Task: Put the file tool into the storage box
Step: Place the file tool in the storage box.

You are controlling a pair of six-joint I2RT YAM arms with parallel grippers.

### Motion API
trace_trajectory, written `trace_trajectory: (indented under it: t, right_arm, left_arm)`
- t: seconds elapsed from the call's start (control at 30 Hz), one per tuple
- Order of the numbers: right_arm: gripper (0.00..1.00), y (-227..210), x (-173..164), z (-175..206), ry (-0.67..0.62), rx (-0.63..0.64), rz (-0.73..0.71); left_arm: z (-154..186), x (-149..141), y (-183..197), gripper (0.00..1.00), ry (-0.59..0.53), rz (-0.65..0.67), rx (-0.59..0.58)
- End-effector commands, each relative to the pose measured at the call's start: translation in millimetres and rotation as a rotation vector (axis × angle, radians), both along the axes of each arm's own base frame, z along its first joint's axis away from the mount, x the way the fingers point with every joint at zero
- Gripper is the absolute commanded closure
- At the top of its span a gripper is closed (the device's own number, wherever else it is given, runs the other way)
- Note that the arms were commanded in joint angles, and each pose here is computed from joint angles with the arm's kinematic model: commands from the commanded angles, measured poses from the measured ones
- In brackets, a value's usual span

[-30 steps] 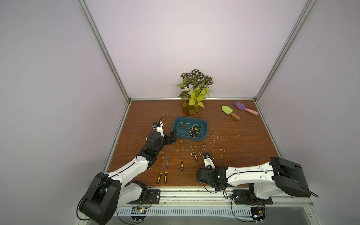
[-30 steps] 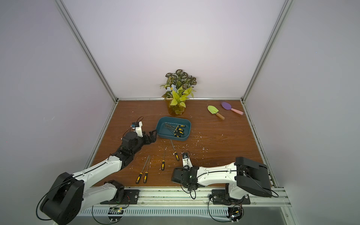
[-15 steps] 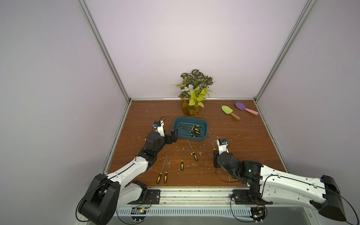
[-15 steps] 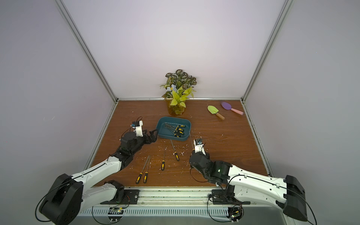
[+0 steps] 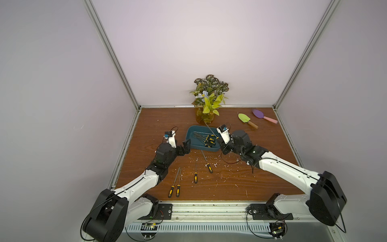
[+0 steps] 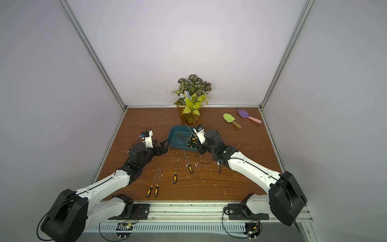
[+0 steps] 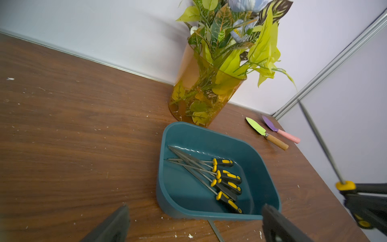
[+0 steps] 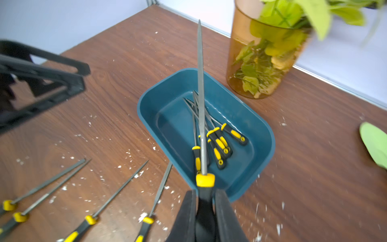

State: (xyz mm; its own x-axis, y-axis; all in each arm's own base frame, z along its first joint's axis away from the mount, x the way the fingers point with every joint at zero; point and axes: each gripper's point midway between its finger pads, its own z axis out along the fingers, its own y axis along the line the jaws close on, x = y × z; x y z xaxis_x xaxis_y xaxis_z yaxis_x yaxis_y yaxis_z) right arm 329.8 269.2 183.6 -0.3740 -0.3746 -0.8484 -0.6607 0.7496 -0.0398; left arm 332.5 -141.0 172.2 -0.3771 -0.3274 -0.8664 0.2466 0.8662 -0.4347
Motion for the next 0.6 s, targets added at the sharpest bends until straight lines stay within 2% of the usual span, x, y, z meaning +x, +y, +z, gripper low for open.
trace_trajectory:
  t: [0.0, 0.27, 0.57]
  right_arm:
    - [1.00, 23.9, 19.1, 17.5, -0.120, 0.002, 0.201]
    - [1.00, 37.4, 70.5, -29.5, -0.075, -0.084, 0.288]
    - [1.00, 57.8, 80.7, -86.4, 0.090, -0.150, 0.399]
  left_arm:
    - [6.1, -0.4, 8.0, 0.00, -0.034, 0.033, 0.015]
    - [9.1, -1.8, 11.4, 0.00, -0.042, 0.048, 0.012]
    - [9.3, -1.1, 14.4, 0.00, -0.040, 0.064, 0.024]
